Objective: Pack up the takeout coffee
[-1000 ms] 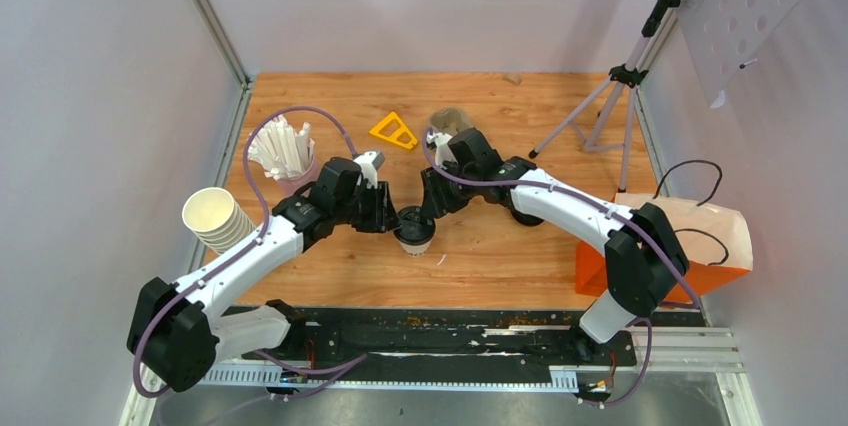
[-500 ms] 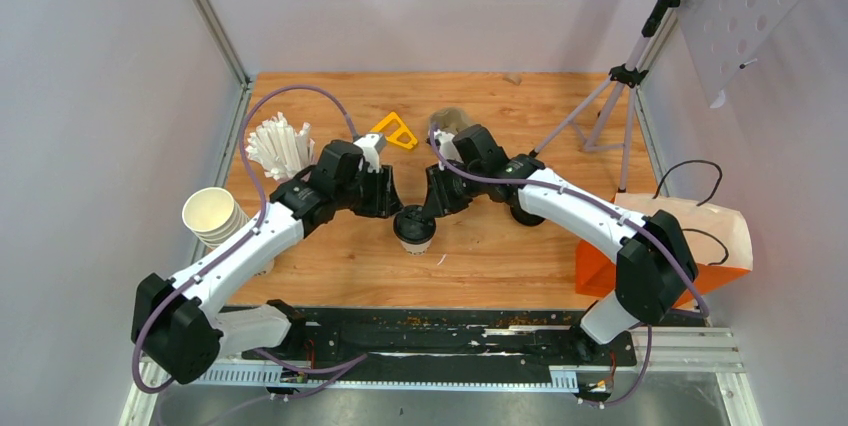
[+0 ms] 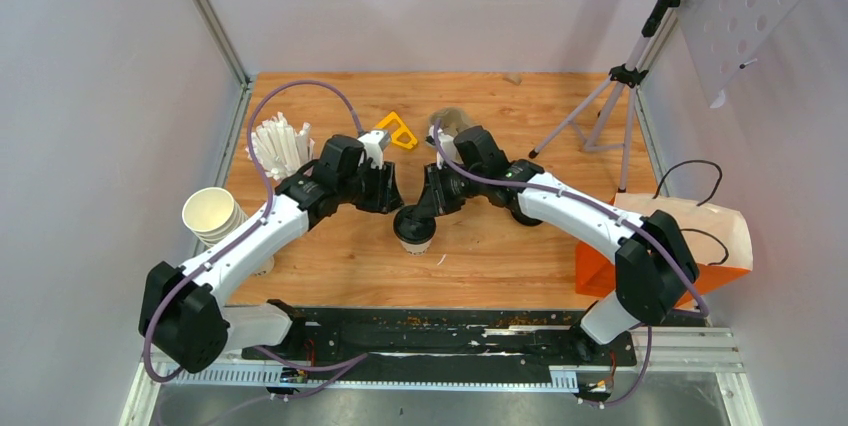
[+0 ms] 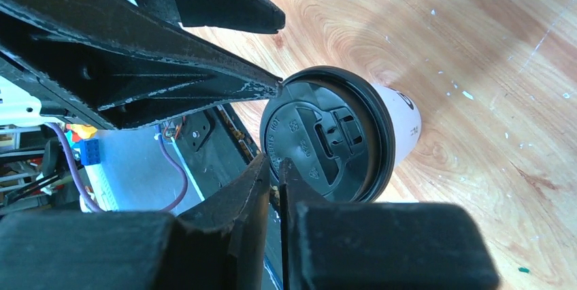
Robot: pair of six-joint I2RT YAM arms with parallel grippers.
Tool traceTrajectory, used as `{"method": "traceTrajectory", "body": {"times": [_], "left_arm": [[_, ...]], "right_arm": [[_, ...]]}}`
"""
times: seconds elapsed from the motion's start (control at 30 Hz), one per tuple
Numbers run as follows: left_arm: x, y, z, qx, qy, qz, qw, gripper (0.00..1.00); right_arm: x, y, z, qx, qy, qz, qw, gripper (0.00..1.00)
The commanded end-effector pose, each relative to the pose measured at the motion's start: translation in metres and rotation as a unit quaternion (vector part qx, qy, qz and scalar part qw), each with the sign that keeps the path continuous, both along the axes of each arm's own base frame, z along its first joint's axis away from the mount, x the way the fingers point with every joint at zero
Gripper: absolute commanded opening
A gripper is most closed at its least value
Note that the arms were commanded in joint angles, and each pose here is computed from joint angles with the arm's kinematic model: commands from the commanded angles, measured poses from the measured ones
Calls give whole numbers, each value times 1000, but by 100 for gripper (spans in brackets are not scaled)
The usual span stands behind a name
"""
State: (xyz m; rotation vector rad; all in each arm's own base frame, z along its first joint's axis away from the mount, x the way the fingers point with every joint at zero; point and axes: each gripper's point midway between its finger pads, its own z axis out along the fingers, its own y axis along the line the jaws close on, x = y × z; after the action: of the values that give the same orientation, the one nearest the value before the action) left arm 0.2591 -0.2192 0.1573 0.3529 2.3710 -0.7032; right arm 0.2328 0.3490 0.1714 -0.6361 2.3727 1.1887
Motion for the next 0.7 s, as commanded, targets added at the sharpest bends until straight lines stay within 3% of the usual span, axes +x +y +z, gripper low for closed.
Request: {"method": "traceTrajectory", "body": {"times": [0.0,0.67], "left_arm": [[14,-10,18,-23,-38,-20,999,50],[11,-11,-28,-16,0,-23,1000,41]], "right_arm": [[2,7,4,25,4,1,1000,11],[-11,-6,-44,-16,31,14,999,8]]}}
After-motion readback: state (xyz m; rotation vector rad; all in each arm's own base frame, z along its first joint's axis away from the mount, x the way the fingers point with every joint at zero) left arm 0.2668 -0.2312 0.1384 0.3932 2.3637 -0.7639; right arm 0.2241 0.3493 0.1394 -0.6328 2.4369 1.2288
